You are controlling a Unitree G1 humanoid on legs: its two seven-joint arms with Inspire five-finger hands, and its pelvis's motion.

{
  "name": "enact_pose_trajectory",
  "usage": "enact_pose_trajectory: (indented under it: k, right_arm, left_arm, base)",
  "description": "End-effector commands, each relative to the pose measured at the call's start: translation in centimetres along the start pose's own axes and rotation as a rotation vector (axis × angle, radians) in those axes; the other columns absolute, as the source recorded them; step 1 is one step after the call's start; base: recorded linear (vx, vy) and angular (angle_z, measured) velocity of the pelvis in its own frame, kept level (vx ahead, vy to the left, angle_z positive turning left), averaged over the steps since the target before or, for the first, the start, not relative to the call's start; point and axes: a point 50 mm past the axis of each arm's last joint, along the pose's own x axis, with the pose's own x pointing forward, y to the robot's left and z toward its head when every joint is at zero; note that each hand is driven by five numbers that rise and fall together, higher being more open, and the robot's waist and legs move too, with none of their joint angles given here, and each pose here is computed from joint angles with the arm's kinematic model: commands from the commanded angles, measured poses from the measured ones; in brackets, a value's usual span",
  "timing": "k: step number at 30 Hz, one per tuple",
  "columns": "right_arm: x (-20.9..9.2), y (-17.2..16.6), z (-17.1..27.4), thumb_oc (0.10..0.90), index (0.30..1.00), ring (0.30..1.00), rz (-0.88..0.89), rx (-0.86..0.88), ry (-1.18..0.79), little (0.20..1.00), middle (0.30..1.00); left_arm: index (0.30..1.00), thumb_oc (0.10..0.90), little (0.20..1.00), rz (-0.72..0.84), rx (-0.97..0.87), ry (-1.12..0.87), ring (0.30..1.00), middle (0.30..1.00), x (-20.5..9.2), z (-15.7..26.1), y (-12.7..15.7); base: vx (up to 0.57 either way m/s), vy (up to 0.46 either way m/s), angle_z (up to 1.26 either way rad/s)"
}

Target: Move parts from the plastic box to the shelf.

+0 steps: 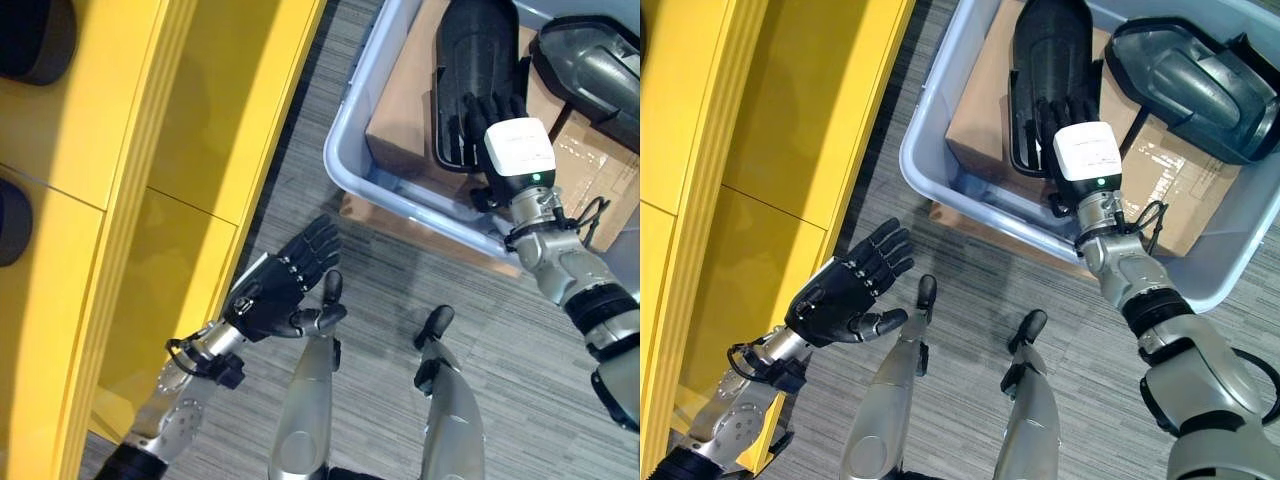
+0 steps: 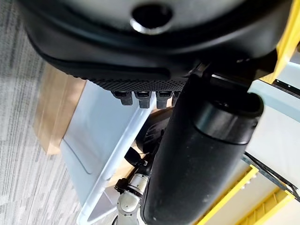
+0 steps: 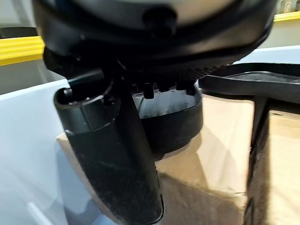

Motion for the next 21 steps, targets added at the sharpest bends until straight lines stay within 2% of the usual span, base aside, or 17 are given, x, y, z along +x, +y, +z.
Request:
enact_pose_trajectory:
  k: [1, 9, 10, 11, 13, 17, 21]
  right_arm:
    - [2.5, -3.9, -0.7, 0.900, 1.000, 1.000, -0.114, -0.071, 0.019, 1.000, 1.000]
    - [2.8, -2.4, -1.8, 0.900, 1.000, 1.000, -0.006, -0.083, 0.149, 1.000, 1.000]
    - [2.5, -1.8, -2.4, 0.596, 0.575, 0.575, 0.040, -0.095, 0.200, 0.575, 0.575]
    - [2.3, -1.6, -2.7, 0.400, 0.300, 0.300, 0.050, -0.092, 0.220, 0.300, 0.300]
    - [1.8, -0.9, -3.2, 0.400, 0.300, 0.300, 0.067, -0.086, 0.263, 0.300, 0.300]
    - [1.1, 0.1, -3.0, 0.400, 0.300, 0.300, 0.040, -0.060, 0.193, 0.300, 0.300]
    - [-1.1, 2.0, -4.5, 0.400, 0.300, 0.300, 0.079, -0.086, 0.291, 0.300, 0.300]
  left_arm:
    - [1.000, 0.900, 1.000, -0.151, 0.027, -0.109, 1.000, 1.000, 1.7, 1.5, -2.3]
    - [1.000, 0.900, 1.000, -0.161, 0.037, -0.101, 1.000, 1.000, 2.5, 1.2, -2.4]
    - [1.000, 0.900, 1.000, -0.165, 0.036, -0.101, 1.000, 1.000, 2.6, 1.0, -2.4]
    - [1.000, 0.900, 1.000, -0.165, 0.037, -0.101, 1.000, 1.000, 2.6, 0.9, -2.4]
    - [1.000, 0.900, 1.000, -0.171, 0.035, -0.105, 1.000, 1.000, 2.5, 0.7, -2.5]
    - [1.000, 0.900, 1.000, -0.182, 0.031, -0.108, 1.000, 1.000, 2.9, 0.8, -2.6]
    - [1.000, 0.900, 1.000, -0.160, 0.020, -0.125, 1.000, 1.000, 3.0, 0.6, -2.5]
  base:
    - [0.00, 0.000, 0.00]
    - [0.00, 0.000, 0.00]
    - [0.00, 0.000, 0.00]
    - [0.00, 0.000, 0.00]
    - [0.00, 0.000, 0.00]
    - [0.00, 0.000, 0.00]
    - [0.00, 0.001, -0.01]
